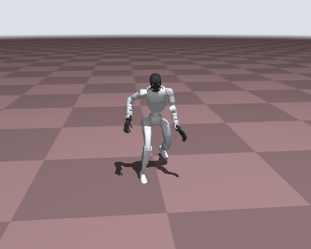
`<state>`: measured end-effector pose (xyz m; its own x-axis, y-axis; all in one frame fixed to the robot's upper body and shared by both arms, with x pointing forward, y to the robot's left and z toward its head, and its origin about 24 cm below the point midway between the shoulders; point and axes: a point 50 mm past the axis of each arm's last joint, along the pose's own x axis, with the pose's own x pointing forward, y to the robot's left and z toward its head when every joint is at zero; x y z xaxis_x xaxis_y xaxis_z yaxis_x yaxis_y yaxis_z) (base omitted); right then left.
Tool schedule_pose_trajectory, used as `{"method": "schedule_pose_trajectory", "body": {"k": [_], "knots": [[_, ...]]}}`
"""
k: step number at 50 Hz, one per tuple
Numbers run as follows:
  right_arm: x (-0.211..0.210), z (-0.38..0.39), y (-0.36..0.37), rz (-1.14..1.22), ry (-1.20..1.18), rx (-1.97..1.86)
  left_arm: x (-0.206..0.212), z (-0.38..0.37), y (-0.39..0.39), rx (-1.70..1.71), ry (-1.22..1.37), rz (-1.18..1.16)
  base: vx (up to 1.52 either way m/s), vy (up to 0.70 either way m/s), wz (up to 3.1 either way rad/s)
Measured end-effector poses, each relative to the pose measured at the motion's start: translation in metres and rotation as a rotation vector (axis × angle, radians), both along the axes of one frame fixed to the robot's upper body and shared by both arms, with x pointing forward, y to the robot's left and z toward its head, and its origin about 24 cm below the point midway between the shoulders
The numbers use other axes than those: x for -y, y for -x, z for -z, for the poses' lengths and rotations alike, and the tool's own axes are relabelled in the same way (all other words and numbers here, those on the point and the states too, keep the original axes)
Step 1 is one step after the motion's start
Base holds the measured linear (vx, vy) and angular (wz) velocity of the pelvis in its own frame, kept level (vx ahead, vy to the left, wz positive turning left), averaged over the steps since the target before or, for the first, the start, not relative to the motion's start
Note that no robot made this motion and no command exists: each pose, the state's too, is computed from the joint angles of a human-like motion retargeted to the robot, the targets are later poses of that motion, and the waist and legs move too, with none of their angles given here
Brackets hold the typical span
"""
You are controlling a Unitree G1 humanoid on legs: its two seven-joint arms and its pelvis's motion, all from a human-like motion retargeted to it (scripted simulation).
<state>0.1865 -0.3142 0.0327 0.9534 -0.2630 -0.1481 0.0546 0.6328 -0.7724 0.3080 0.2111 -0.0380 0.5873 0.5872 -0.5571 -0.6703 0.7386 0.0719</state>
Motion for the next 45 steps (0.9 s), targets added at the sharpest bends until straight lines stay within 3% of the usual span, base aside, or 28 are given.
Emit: {"method": "schedule_pose_trajectory", "body": {"k": [3,7,9,11,14,19,24,26,28,31,34,36,39,41,42,44,45], "knots": [[0.023,0.081,0.121,0.202,-0.05,-0.491,0.005,-0.106,-0.071,0.414,0.0,0.059,0.45,0.14,1.73],[0.04,0.1,0.271,0.642,-0.185,-0.89,0.002,-0.247,-0.1,0.845,-0.122,0.121,0.25,-0.08,-0.76],[0.022,0.101,0.346,0.969,-0.346,-0.982,0.019,-0.334,-0.096,1.103,-0.165,0.188,0.08,-0.1,-1.55],[-0.013,0.106,0.397,1.139,-0.502,-1.14,0.028,-0.432,-0.07,1.346,-0.324,0.287,0.03,0.24,-1.71],[-0.039,0.09,0.449,1.06,-0.508,-1.533,0.025,-0.545,-0.005,1.563,-0.683,0.322,0.04,0.32,-1.91],[-0.01,0.075,0.448,0.724,-0.363,-1.804,-0.016,-0.653,0.125,1.644,-1.073,-0.035,0.0,0.09,-2.28],[0.029,0.061,0.427,1.251,-0.509,-1.166,-0.029,-0.686,0.215,1.668,-1.227,-0.31,-0.09,0.13,-1.36],[0.038,0.077,0.404,1.432,-0.581,-0.901,-0.01,-0.693,0.232,1.767,-1.229,-0.212,-0.25,0.4,-1.1],[0.043,0.109,0.357,1.505,-0.514,-0.796,-0.004,-0.692,0.245,1.874,-1.184,-0.259,-0.28,0.04,-0.62],[0.028,0.158,0.238,1.403,-0.475,-0.761,0.012,-0.671,0.204,1.984,-1.102,-0.056,-0.18,-0.05,0.42],[-0.028,0.172,0.072,1.115,-0.787,-0.522,0.016,-0.613,0.108,1.855,-0.913,0.267,0.02,-0.07,0.91],[-0.068,0.143,-0.02,0.78,-0.894,-0.304,0.019,-0.526,0.013,1.611,-0.688,0.503,0.23,-0.1,0.18],[-0.133,0.056,-0.112,0.25,-0.881,0.029,0.008,-0.315,-0.075,1.046,-0.406,0.679,0.34,-0.1,-0.17],[-0.165,-0.026,-0.144,-0.064,-0.831,0.288,-0.022,-0.151,-0.055,0.605,-0.247,0.614,0.37,-0.12,0.01],[-0.172,-0.068,-0.153,-0.213,-0.676,0.398,-0.039,-0.075,-0.019,0.381,-0.156,0.545,0.33,-0.19,0.15],[-0.183,-0.166,-0.151,-0.396,-0.649,0.77,-0.069,0.038,0.085,-0.024,0.005,0.335,0.26,-0.28,0.32],[-0.178,-0.21,-0.147,-0.438,-0.462,0.93,-0.079,0.074,0.143,-0.223,0.073,0.256,0.19,-0.28,0.87]]}}
